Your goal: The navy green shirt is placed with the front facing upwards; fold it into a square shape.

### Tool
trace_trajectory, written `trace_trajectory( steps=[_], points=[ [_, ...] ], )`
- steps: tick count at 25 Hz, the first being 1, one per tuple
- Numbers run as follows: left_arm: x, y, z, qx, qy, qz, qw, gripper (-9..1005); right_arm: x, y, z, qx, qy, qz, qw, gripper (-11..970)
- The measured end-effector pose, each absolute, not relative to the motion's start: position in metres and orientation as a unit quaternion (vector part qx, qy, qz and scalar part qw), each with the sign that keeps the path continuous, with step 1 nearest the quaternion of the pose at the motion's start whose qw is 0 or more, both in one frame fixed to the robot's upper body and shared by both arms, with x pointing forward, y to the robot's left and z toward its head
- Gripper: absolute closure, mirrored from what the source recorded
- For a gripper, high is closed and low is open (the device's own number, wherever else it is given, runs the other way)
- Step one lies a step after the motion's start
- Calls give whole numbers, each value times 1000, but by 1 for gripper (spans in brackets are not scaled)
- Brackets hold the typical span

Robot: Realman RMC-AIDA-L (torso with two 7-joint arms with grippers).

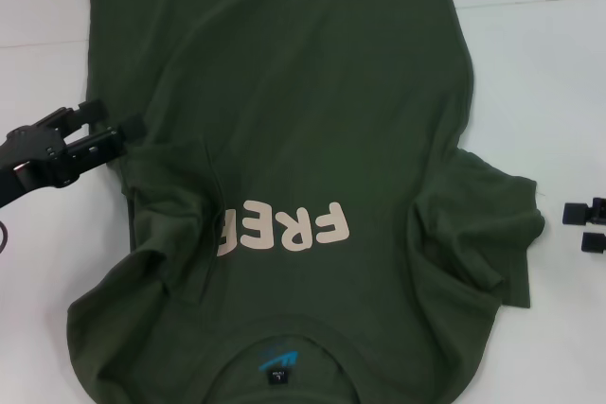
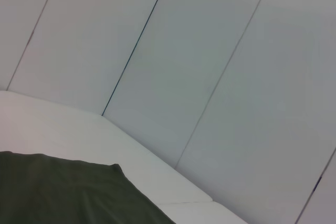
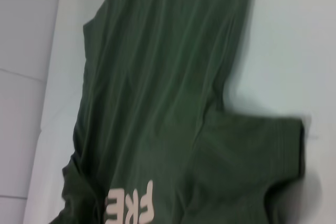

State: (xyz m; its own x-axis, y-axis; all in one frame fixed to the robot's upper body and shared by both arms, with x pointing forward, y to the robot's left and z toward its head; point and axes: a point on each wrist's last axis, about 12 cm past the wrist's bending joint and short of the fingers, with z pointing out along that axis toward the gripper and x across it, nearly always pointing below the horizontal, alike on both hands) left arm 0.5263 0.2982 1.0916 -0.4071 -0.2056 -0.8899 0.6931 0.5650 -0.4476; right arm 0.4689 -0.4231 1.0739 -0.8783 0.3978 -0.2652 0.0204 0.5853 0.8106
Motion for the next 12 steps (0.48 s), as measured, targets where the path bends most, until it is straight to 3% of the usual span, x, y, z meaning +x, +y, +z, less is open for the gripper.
trace_trajectory(
  steps=[12],
  points=[
    [527, 300, 1091, 168, 720, -427, 522, 93, 485, -413, 1072, 122, 865, 431, 226, 49]
  ],
)
